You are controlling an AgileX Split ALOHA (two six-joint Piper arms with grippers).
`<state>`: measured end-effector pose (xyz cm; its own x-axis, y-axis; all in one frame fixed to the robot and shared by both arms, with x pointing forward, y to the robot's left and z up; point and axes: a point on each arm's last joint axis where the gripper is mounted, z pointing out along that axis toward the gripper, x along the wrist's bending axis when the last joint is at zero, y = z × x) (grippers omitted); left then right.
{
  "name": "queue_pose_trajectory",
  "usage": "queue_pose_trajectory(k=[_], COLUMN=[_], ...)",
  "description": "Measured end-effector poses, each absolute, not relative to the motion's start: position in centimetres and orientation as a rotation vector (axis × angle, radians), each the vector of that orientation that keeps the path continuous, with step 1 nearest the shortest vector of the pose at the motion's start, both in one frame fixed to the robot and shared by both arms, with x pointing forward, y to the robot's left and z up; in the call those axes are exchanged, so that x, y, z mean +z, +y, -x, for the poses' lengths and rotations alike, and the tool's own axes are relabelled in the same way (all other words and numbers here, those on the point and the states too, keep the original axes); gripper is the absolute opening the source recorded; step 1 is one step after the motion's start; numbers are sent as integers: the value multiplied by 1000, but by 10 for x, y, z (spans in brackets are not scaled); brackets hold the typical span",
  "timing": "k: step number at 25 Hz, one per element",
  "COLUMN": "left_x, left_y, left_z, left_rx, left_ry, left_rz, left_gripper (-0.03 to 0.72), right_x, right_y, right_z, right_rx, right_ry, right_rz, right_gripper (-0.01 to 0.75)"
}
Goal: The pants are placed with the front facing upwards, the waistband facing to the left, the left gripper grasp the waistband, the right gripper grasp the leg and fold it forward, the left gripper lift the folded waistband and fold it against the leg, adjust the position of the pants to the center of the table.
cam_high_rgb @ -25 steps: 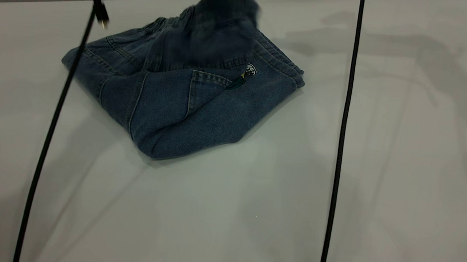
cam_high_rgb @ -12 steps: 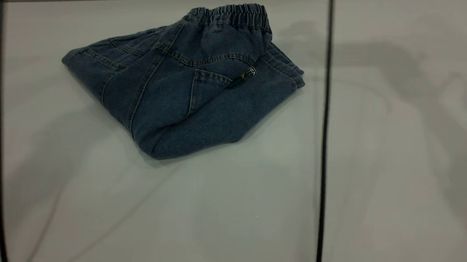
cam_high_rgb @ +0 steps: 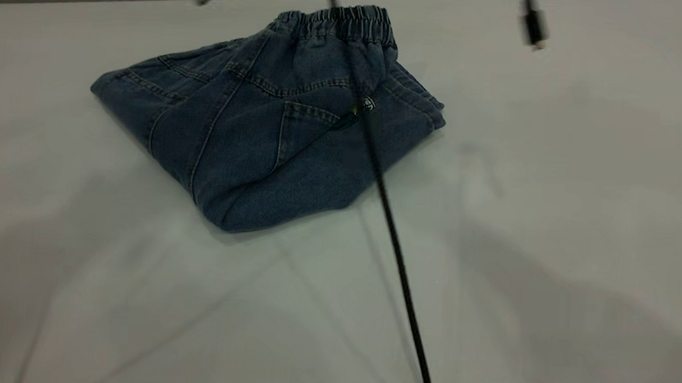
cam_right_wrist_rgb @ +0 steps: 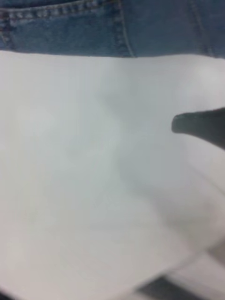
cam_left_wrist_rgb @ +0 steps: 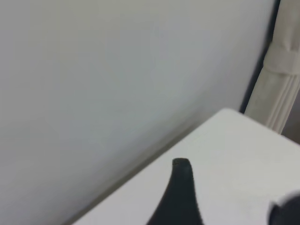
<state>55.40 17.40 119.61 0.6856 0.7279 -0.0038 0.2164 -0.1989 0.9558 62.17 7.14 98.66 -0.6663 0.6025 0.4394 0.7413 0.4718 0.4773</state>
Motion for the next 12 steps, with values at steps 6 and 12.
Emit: queue_pose_trajectory(k=[6,12], left_x=[1197,1198], left_y=[173,172], left_z=[-553,-551], left_rx=[536,501], left_ry=[761,765], left_rz=[-1742,-1726], left_gripper=[573,573], right_x=[975,952], right_y=[99,98], right_z=[-603,-619], right_rx=[-902,-874], right_ry=[-2734,-2848], right_rz=[1298,1339], right_gripper=[528,497])
